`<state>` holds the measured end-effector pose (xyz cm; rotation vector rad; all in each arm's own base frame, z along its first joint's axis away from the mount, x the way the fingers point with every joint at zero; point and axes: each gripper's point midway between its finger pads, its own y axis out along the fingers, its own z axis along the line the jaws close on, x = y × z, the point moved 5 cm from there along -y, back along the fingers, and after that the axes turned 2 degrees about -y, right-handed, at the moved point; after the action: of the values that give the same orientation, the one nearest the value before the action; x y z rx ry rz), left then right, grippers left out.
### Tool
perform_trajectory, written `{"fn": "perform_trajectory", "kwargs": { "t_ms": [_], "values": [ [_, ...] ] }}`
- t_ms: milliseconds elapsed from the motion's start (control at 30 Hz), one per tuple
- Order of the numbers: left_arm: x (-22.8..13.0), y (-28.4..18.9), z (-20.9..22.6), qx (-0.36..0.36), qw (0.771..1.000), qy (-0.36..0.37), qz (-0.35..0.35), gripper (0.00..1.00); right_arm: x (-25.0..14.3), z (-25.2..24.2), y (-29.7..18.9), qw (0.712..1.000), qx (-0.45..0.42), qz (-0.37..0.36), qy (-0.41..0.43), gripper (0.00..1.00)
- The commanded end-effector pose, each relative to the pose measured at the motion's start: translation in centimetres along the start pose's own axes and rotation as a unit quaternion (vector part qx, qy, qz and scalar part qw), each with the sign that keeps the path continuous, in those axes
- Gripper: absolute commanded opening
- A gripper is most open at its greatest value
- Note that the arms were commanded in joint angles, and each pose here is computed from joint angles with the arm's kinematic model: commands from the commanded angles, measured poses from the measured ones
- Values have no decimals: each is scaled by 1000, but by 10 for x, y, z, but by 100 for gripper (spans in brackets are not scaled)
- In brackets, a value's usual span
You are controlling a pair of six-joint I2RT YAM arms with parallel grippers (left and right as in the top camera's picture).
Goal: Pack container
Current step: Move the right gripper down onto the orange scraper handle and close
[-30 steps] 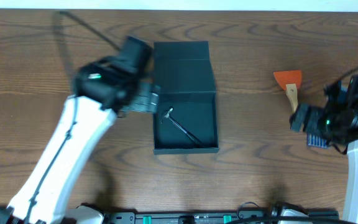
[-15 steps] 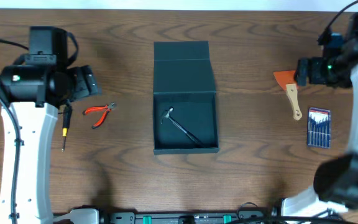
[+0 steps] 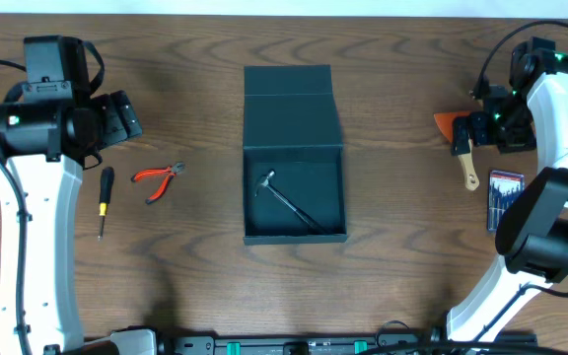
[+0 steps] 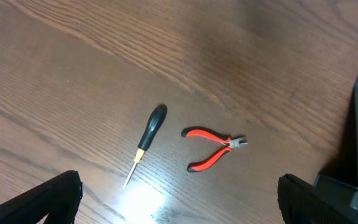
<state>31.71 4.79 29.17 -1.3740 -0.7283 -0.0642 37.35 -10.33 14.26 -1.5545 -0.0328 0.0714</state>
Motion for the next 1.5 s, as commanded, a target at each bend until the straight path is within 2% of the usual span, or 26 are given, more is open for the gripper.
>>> {"fn": "perform_trajectory", "kwargs": {
  "t_ms": [0,333,600,767,1300,1467],
  "values": [
    [-1,11,1,11,1000,7,12,98,0,-9,10,1000,0,14,-23,99],
    [3,15,-1,9,1000,10,6,98,3,-16,55,998,15,61,-22,98],
    [4,15,-1,9,1000,9,4,98,7,-19,84,997,16,79,-22,91],
    [4,15,-1,9,1000,9,3,99,10,-26,92,996,-9,83,-18,86],
    [4,15,-1,8,1000,9,4,98,14,-28,103,996,-24,84,-6,85],
    [4,15,-1,8,1000,9,4,99,15,-20,108,996,-14,84,-12,73]
  ]
}}
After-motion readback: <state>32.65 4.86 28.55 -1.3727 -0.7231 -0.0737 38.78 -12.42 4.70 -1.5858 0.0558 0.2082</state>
